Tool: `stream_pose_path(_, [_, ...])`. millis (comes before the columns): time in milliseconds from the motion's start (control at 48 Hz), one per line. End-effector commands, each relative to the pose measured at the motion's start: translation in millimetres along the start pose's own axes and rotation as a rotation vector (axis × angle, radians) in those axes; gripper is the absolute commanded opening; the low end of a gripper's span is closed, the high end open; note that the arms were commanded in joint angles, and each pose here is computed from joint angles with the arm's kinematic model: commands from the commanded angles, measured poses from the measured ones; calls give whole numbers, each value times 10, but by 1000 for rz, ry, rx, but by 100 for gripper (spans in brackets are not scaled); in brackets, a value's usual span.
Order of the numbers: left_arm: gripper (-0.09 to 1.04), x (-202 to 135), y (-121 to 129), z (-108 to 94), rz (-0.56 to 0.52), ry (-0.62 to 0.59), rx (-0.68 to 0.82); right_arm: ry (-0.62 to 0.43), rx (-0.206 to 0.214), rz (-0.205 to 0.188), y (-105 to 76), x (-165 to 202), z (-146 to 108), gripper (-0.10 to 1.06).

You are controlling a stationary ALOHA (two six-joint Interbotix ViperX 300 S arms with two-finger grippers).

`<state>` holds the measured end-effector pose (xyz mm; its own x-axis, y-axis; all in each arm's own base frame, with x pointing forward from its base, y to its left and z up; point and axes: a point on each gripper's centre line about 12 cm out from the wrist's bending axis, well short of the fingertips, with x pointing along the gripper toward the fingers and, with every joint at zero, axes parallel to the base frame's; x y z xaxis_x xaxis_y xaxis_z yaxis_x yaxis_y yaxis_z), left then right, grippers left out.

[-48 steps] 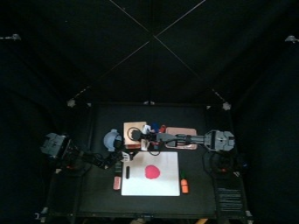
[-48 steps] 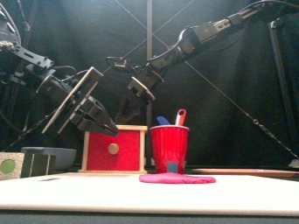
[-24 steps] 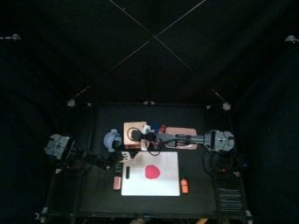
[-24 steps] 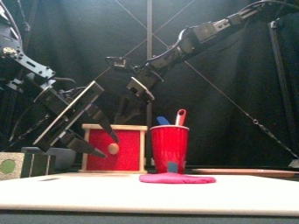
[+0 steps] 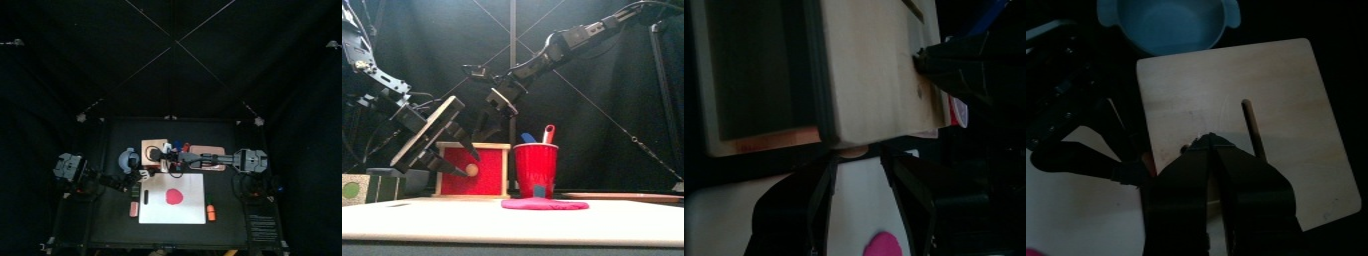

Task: Get the cutter from the drawer then cut the dough then place the extra dough in the bowl
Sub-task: Open the drawer

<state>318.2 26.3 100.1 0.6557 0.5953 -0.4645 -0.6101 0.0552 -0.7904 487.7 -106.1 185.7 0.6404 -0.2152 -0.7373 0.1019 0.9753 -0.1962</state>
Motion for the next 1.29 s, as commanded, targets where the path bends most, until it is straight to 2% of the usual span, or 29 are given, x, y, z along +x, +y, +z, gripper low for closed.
stream_pose_path(21, [77, 38, -63, 33, -13, -18, -15, 19, 0, 5, 24, 14, -43, 2])
stream_pose_path(542, [76, 148, 41, 30, 20, -34, 13, 26, -1, 10, 53, 37, -58, 2])
stream_pose_path(917, [50, 131, 97, 29, 31, -31, 37, 27, -1, 12, 63, 60, -54, 2])
stream_pose_path(1062, [49, 104, 113, -5, 32, -19, 55, 26, -3, 9, 54, 81, -42, 2])
stream_pose_path(1292, [49, -37, 131, -179, 33, 23, 78, 21, 1, 4, 23, 81, -12, 2])
